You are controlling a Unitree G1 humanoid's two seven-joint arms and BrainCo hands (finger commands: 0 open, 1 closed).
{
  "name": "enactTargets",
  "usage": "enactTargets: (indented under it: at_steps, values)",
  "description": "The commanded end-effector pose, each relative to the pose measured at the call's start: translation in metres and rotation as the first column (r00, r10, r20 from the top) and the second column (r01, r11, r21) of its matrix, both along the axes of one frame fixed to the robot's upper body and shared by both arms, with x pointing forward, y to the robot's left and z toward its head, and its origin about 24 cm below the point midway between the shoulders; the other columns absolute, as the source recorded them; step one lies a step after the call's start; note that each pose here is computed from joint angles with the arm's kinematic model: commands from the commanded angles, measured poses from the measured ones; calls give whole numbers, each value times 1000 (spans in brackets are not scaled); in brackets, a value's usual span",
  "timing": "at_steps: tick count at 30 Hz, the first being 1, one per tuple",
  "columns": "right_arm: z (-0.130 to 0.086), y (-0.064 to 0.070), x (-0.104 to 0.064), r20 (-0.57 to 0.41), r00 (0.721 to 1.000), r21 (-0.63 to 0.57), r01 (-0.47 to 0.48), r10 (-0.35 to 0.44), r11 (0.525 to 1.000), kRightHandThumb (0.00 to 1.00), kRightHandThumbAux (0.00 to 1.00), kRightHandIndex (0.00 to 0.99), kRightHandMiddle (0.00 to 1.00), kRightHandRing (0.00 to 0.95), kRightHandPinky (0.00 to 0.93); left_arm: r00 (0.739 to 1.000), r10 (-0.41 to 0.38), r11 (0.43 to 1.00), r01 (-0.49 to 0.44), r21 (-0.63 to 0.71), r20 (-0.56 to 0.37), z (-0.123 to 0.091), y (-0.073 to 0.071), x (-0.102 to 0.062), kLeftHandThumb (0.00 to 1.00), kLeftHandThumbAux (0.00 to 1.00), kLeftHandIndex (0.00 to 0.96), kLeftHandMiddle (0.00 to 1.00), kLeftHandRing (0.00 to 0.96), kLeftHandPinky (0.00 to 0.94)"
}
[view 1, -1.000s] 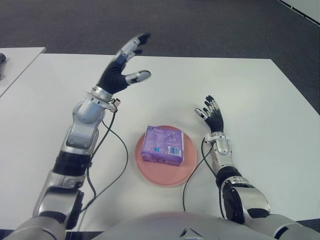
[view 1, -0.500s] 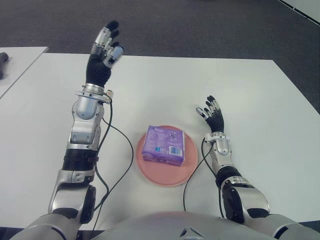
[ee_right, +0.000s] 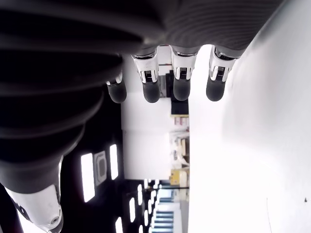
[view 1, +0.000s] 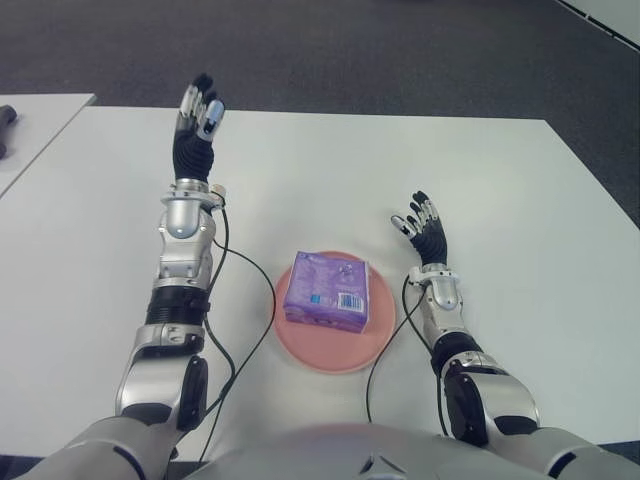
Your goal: Put the tissue paper into the plate.
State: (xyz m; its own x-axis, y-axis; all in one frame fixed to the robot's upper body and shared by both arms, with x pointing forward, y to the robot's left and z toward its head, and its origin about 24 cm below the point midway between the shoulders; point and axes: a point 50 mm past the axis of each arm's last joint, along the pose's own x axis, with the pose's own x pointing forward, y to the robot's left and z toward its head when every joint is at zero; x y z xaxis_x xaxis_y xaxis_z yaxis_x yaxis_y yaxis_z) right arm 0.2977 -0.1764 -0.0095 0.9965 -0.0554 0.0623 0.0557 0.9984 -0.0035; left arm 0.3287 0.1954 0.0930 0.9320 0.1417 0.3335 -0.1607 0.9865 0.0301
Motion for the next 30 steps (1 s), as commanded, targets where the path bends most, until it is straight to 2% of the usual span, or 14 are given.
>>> enactTargets:
  at_steps: [1, 5, 9, 15, 22, 26, 30]
  values:
    - [-34, 1, -24, -163, 987, 26, 10, -6, 1000, 144, 678, 0, 0, 0, 0, 983, 50, 999, -52, -7, -176, -54, -11, -12, 0, 348, 0, 0, 0, 0]
    - [-35, 0, -25, -170, 986, 36, 6, 0, 999, 141, 687, 0, 0, 0, 0, 973, 77, 997, -80, -3, -216, -72, -16, -26, 0, 363, 0, 0, 0, 0]
    - [-35, 0, -25, -167, 986, 41, 2, 5, 999, 138, 704, 0, 0, 0, 0, 971, 87, 996, -88, 4, -225, -81, -22, -39, 0, 383, 0, 0, 0, 0]
    - [-35, -1, -26, -164, 986, 41, 3, 4, 999, 129, 716, 0, 0, 0, 0, 964, 65, 998, -66, 7, -256, -96, -36, -61, 0, 404, 0, 0, 0, 0]
    - [-36, 0, -27, -168, 986, 39, -10, 17, 999, 114, 708, 0, 0, 0, 0, 950, 61, 998, -54, 29, -308, -108, -42, -71, 0, 409, 0, 0, 0, 0]
    - [-34, -2, -28, -146, 989, 44, -19, 26, 999, 88, 726, 0, 0, 0, 0, 926, 73, 997, -58, 52, -370, -127, -41, -78, 0, 411, 0, 0, 0, 0]
    - [-35, -4, -27, -149, 989, 46, -17, 24, 999, 66, 732, 0, 0, 0, 0, 923, 79, 996, -59, 63, -377, -131, -40, -80, 0, 419, 0, 0, 0, 0]
